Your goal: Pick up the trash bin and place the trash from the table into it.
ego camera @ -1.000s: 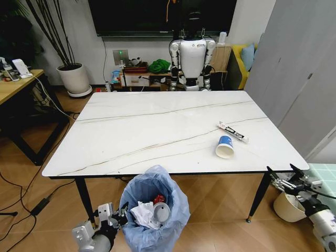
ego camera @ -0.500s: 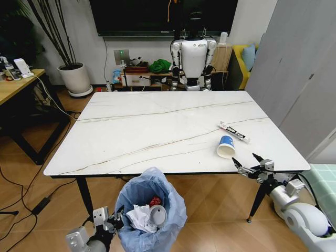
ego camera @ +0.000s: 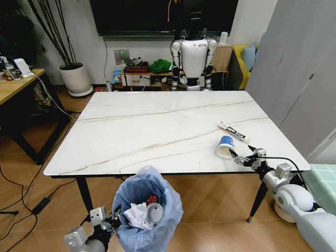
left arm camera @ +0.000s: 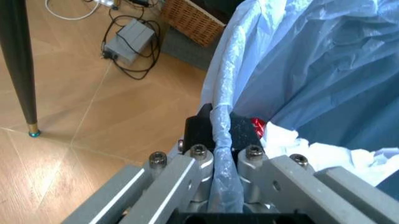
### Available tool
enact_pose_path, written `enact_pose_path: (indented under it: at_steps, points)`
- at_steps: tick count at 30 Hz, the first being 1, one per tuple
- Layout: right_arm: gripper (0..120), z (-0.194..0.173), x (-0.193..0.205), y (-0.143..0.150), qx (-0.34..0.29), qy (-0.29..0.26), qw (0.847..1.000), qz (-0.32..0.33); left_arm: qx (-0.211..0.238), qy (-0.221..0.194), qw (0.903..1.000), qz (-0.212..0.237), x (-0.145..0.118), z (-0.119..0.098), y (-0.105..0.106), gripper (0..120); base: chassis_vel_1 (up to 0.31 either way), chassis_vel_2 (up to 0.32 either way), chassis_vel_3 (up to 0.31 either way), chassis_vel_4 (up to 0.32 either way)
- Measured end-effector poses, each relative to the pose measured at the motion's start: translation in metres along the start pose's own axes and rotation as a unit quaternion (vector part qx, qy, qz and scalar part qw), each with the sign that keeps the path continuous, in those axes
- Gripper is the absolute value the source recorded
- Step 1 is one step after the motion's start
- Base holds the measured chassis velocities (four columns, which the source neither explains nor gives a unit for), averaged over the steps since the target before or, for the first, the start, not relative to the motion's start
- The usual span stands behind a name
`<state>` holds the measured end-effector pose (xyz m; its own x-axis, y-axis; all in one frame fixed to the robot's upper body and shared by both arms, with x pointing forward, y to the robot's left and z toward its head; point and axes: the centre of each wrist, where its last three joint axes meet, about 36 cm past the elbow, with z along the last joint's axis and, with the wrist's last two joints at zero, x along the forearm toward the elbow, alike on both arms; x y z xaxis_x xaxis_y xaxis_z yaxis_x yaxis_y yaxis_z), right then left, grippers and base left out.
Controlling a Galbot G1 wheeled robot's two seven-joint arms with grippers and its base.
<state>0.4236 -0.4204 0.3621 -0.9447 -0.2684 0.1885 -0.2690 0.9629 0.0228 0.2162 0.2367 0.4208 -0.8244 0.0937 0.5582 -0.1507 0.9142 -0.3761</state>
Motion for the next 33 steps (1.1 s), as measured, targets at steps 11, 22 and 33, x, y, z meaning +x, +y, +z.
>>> enact_pose_path:
  at_steps: [11, 22, 33]
  points:
    - [79, 0.006, -0.019, -0.001, -0.006, 0.005, 1.0, -0.004, -0.001, -0.003, 1.0, -0.003, 0.001, -0.002, 0.002, 0, 0.0, 0.0, 0.0, 0.0]
    - [37, -0.001, -0.012, -0.005, -0.004, -0.009, 1.0, 0.002, -0.002, -0.003, 1.0, -0.001, -0.001, -0.003, 0.001, 0, 0.0, 0.0, 0.0, 0.0]
    - [0, -0.002, -0.005, -0.01, 0.002, -0.01, 1.0, -0.005, -0.005, -0.001, 1.0, 0.001, -0.001, -0.002, 0.001, 0, 0.0, 0.0, 0.0, 0.0]
